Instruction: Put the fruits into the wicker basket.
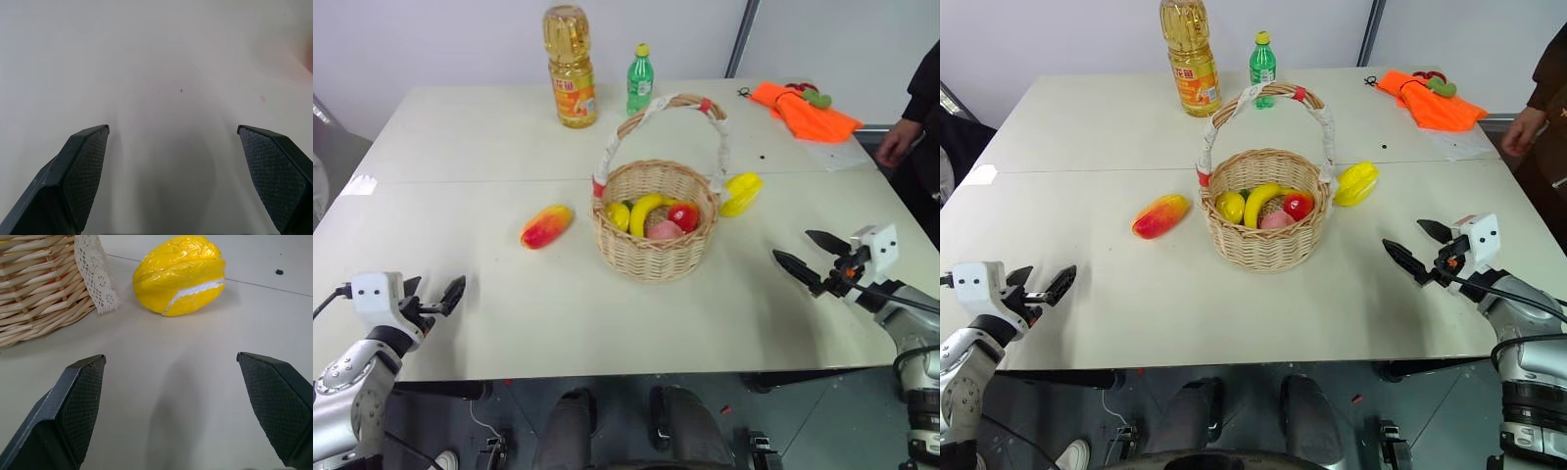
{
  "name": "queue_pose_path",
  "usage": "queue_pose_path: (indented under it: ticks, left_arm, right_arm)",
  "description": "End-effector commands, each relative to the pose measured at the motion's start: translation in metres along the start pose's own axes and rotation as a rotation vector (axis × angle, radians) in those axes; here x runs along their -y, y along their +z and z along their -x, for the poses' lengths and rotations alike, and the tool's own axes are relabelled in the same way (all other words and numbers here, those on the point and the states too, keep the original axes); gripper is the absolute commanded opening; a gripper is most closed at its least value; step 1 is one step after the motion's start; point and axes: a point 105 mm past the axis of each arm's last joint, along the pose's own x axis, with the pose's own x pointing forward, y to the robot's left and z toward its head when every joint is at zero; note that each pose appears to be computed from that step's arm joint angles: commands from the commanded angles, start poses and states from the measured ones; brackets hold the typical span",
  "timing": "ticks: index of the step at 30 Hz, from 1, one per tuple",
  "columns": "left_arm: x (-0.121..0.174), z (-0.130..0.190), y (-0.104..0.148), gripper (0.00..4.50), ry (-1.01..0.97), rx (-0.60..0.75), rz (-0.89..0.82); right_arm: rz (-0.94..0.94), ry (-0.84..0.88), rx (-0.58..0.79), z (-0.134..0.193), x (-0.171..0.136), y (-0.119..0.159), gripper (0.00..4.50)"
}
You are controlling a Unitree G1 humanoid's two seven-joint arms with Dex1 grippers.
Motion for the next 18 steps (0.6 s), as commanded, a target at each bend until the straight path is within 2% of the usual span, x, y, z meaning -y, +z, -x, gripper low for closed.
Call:
queue_pose_path:
  ticks: [1, 10, 15, 18]
  left_arm:
    - [-0.001, 0.004, 0.016, 4.5, 0.011, 0.058, -0.027]
    - [0.013, -0.008, 0.026, 4.5, -0.028, 0.083, 0.011]
    - [0.042, -0.022, 0.052, 4.5, -0.156, 0.138, 0.01]
    - [0.063, -0.031, 0.071, 4.5, -0.253, 0.142, -0.042]
  right_arm:
    - [0.036, 0.001, 0.039, 0.0, 0.001, 0.012, 4.47]
    - [0.055, -0.002, 0.059, -0.003, -0.002, 0.018, 4.47]
    - [0.085, 0.032, 0.084, -0.009, -0.009, 0.033, 4.47]
    - [0.124, 0.09, 0.102, -0.009, -0.017, 0.053, 4.47]
